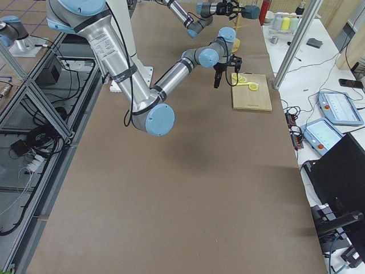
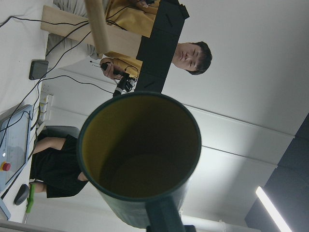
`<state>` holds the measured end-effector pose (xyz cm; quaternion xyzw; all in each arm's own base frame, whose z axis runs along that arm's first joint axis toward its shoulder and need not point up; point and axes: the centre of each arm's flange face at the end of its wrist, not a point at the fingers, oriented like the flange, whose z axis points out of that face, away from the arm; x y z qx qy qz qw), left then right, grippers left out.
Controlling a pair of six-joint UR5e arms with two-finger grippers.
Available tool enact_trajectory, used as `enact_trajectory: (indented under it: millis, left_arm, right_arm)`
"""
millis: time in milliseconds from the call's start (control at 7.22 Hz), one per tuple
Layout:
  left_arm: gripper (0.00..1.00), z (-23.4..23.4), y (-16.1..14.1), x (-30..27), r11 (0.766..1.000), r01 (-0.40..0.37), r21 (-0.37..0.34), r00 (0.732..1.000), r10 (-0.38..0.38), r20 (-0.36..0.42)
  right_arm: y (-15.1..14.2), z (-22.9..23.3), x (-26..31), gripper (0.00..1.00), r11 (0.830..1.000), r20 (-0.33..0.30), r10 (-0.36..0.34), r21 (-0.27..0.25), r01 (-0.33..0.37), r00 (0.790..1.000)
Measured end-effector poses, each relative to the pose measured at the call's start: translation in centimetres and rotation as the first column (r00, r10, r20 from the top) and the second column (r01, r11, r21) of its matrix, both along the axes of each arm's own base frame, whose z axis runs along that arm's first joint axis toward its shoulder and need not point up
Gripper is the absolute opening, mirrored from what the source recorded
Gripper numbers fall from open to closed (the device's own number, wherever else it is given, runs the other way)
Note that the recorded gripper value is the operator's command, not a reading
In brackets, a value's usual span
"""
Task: Hang cup on storage rack
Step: 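Raise the mug and align its handle over a stand peg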
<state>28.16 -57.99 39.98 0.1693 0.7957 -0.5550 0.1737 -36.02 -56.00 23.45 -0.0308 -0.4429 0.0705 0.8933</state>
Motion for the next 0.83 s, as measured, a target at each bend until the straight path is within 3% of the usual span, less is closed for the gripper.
enact_trajectory:
  millis: [831]
  left_arm:
    - [0.0, 2.6, -1.7, -0.9, 0.999, 0.007, -0.051, 1.0, -0.007, 0.0]
  right_arm:
    - [0.0, -0.1, 0.0, 1.0, 1.0, 0.002, 0.0, 0.002, 0.0, 1.0]
